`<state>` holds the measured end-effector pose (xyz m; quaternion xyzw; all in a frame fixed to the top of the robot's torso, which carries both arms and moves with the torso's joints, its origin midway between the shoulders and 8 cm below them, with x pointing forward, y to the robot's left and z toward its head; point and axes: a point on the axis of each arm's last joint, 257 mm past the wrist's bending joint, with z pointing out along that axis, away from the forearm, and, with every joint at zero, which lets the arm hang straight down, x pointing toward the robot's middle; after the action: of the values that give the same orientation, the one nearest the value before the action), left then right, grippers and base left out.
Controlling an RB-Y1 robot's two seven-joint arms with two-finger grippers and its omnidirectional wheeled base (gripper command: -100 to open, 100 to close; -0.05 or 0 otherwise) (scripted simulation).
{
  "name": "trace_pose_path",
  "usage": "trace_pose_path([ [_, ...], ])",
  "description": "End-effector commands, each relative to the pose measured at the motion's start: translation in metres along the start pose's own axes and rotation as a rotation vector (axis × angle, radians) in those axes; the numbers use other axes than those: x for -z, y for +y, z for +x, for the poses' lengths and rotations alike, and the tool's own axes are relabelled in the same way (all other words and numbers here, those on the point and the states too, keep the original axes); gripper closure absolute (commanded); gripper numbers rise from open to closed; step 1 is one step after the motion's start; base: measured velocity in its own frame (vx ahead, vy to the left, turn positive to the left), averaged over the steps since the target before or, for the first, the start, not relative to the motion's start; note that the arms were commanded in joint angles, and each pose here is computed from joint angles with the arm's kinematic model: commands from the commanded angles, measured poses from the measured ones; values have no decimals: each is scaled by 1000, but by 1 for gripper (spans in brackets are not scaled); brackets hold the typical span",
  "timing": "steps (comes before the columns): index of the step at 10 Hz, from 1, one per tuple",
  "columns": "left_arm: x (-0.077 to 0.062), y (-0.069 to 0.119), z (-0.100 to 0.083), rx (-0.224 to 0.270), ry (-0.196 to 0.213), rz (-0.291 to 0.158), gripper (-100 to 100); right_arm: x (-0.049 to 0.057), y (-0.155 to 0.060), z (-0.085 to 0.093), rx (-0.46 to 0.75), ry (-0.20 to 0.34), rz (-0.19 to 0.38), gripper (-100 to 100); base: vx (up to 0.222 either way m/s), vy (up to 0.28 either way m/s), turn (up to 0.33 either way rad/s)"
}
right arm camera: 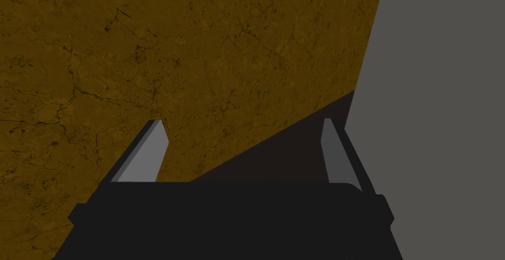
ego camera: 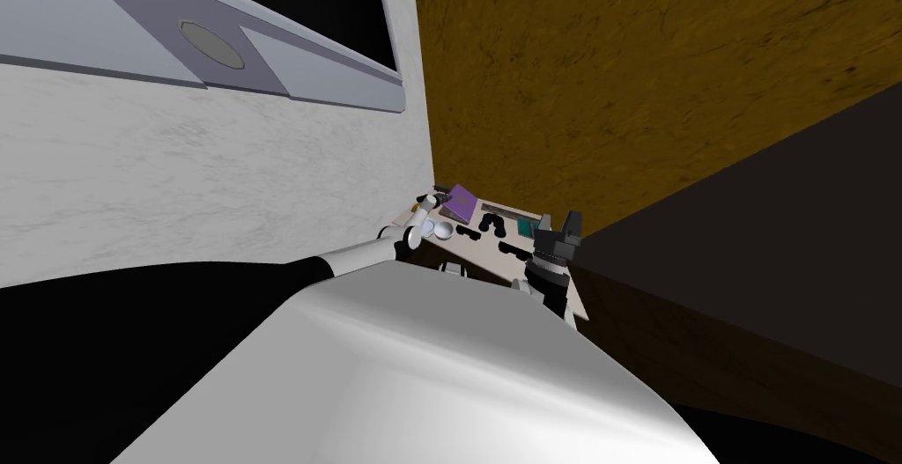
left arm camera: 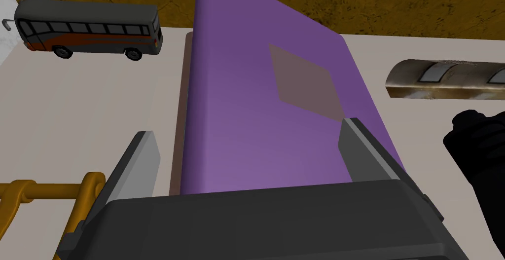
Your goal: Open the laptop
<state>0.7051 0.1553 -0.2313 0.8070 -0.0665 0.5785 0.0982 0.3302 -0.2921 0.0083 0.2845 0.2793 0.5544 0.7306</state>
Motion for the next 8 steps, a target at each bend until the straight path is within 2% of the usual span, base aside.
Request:
trace_pose_path([
  [1, -2, 16, 7, -11, -4, -27, -100, 0, 0, 0, 0, 0, 0, 0, 9, -18, 101],
  [3, -4, 33, 15, -17, -10, -54, -100, 0, 0, 0, 0, 0, 0, 0, 15, -22, 197],
  [5, -4, 33, 16, -13, -11, -54, -100, 0, 0, 0, 0, 0, 0, 0, 8, -13, 27],
  [6, -4, 34, 16, -11, -12, -55, 0, 0, 0, 0, 0, 0, 0, 0, 0, 0, 0],
  [8, -4, 34, 16, -11, -12, -55, 0, 0, 0, 0, 0, 0, 0, 0, 0, 0, 0],
])
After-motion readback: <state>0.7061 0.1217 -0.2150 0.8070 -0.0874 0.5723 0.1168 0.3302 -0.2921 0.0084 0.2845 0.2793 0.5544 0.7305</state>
